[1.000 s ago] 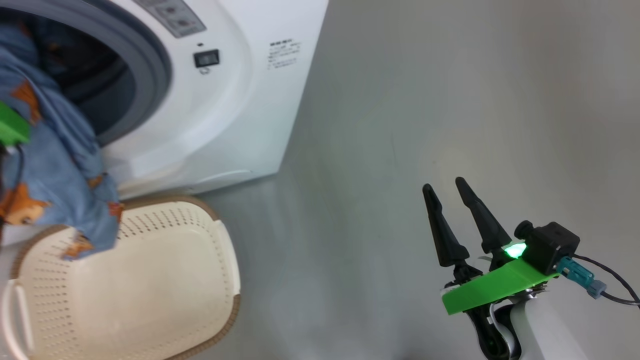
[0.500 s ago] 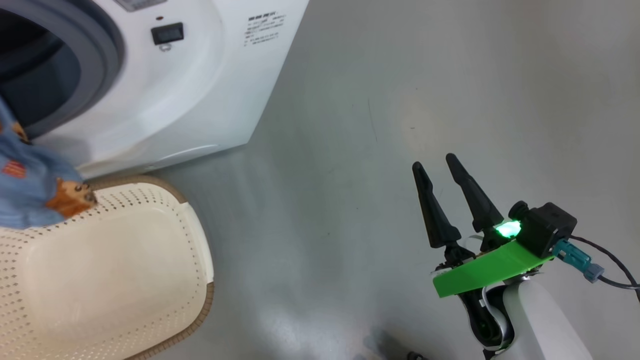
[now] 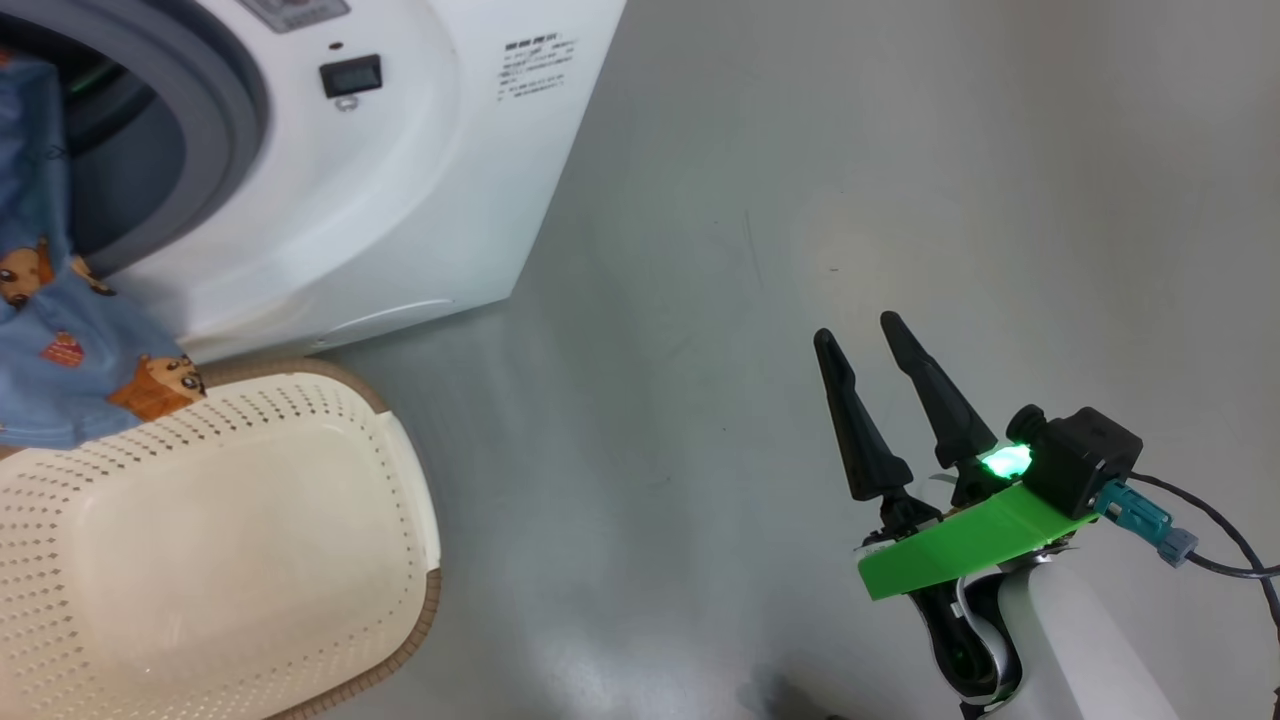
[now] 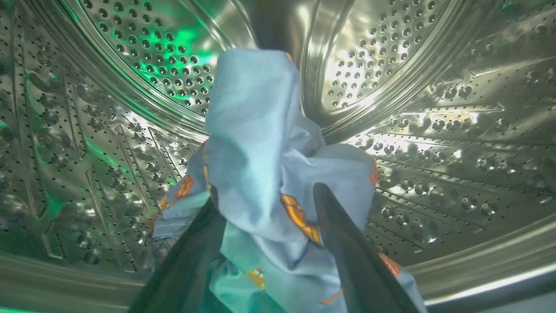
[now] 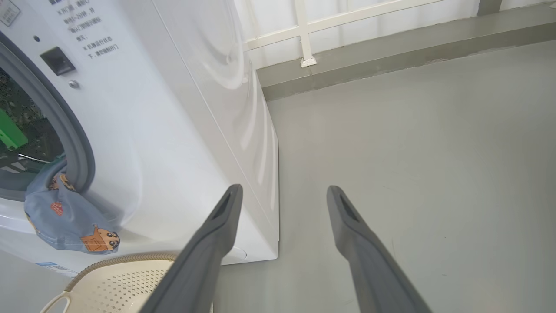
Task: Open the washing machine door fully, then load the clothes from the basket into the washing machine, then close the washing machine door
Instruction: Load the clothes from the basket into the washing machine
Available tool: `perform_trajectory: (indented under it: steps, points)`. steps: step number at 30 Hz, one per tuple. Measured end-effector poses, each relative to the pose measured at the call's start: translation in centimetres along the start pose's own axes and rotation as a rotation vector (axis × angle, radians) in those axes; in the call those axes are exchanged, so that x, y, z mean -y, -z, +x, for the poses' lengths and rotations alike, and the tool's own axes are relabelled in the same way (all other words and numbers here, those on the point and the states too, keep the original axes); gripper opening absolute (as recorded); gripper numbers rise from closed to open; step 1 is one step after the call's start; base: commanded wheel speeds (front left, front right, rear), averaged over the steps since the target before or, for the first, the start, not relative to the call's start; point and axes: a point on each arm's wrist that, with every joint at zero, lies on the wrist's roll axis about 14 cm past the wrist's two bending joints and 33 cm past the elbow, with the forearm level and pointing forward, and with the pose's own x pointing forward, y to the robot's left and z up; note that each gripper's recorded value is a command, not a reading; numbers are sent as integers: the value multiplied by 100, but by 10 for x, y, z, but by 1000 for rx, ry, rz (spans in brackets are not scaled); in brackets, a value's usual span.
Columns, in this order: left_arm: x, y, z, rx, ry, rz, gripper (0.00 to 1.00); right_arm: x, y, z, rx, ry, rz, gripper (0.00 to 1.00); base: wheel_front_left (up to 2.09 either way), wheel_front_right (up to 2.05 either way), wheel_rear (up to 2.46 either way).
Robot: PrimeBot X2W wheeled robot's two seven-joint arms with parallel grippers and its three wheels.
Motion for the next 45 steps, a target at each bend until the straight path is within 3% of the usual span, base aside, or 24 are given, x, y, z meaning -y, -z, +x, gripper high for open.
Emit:
perform_trajectory:
  steps: [21, 45]
  points:
    - [15, -33, -37, 150, 10, -134, 100, -11, -14, 4, 45, -30, 18, 100, 0, 0, 0]
    - [31, -7, -181, 127, -44, -84, 100, -14, -28, -36, 68, -67, 16, 100, 0, 0, 0]
